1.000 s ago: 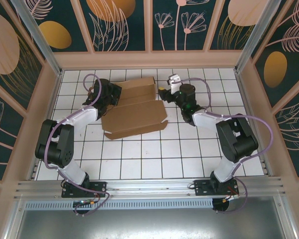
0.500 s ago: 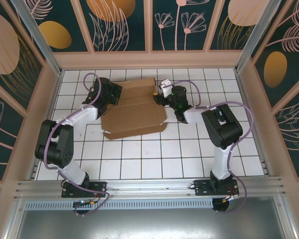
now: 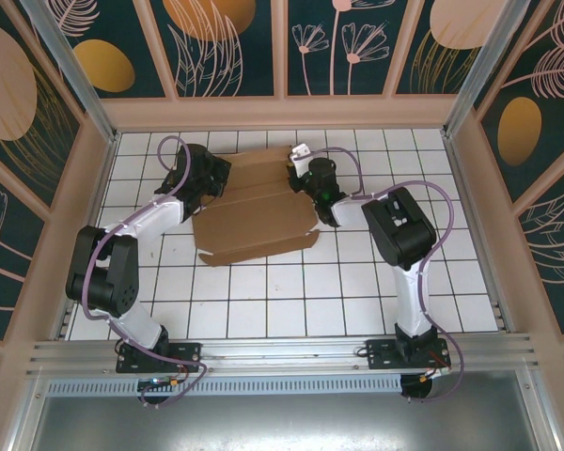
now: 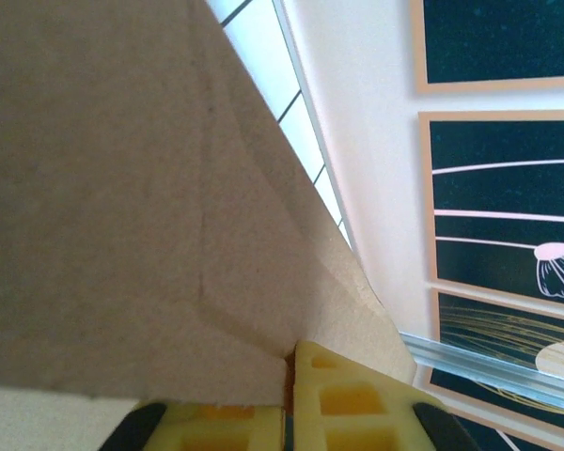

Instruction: Fold the paper box

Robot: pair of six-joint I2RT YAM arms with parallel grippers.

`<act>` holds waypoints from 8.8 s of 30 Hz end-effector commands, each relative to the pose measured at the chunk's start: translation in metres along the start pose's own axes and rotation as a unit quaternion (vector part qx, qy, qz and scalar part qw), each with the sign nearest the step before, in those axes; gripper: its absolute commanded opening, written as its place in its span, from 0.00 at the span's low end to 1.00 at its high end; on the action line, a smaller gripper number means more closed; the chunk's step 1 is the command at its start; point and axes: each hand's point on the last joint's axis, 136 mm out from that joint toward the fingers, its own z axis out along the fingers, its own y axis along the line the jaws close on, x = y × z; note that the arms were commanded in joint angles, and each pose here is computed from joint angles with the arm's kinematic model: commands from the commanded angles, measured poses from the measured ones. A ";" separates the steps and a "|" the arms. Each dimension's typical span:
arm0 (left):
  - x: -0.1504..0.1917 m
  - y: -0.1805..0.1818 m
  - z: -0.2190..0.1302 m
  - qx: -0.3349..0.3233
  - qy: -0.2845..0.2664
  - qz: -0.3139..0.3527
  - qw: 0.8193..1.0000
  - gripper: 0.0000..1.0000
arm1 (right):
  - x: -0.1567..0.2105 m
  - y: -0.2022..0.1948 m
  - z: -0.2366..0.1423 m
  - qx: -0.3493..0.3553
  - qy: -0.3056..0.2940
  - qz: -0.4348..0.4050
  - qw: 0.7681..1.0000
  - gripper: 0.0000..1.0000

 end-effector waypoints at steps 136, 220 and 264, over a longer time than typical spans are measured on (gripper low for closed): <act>0.043 0.025 -0.072 0.039 0.122 0.217 0.968 0.18 | 0.096 0.002 -0.146 0.115 0.062 0.053 0.990 0.05; -0.057 0.133 -0.052 -0.247 -0.036 0.238 0.939 0.22 | 0.095 -0.021 -0.139 0.166 0.113 0.080 0.976 0.00; 0.043 0.151 -0.011 -0.122 0.164 0.158 0.966 0.27 | 0.110 -0.004 -0.124 0.125 0.142 0.099 0.977 0.00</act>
